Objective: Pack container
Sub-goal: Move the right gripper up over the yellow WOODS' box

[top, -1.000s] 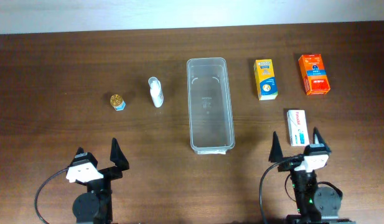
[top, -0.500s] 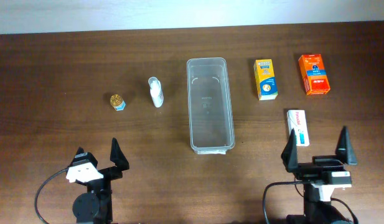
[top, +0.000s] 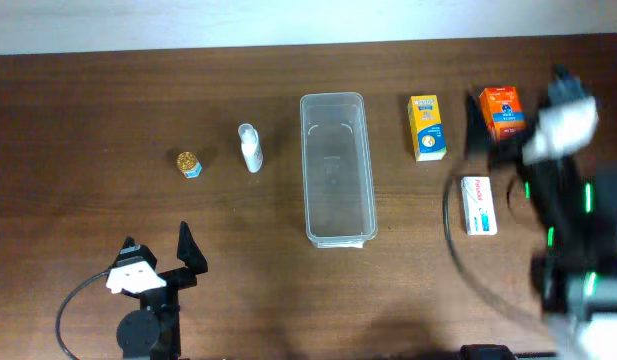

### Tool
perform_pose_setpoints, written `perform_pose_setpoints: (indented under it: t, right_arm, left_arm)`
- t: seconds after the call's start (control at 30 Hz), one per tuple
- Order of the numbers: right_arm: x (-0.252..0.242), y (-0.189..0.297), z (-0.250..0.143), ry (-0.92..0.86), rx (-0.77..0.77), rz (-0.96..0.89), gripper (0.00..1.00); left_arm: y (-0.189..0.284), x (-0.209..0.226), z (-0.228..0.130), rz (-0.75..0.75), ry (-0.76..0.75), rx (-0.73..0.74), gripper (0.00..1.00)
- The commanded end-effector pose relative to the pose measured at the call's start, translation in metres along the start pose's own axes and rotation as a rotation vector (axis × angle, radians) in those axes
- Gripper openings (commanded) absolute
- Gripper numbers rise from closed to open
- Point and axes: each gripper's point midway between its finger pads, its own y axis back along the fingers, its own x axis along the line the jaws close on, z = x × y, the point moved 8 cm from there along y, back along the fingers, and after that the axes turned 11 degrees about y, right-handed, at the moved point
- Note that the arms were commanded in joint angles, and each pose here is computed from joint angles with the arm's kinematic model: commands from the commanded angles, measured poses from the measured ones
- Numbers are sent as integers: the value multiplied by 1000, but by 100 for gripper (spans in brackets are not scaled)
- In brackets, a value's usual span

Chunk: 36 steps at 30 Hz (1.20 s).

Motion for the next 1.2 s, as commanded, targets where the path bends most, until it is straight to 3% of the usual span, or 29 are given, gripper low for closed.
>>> perform_pose_setpoints:
  t: [0.0,0.13,0.3,0.5,0.7,1.0,1.17]
  right_arm:
    - [-5,-53,3,-46,123,167,98]
    - [-11,-103,-30,-124,373,230,98]
    - [-5,-148,-82,-175,518,271,98]
    - [-3,-172,-148,-341,762,110,98]
    - [4,-179,-174,-355,838,125,98]
    - [5,-187,-180,-342,818,122,99]
    - [14,-199,-219,-332,905,129,99]
  left_arm:
    - [0,0,-2,-9,9,3,99]
    - [0,0,-2,-9,9,3,99]
    - [0,0,-2,-9,9,3,99]
    - [0,0,-2,-9,9,3,99]
    - [0,0,-2,-9,9,3,99]
    - [0,0,-2,-9,9,3,99]
    - [0,0,-2,-9,9,3,99]
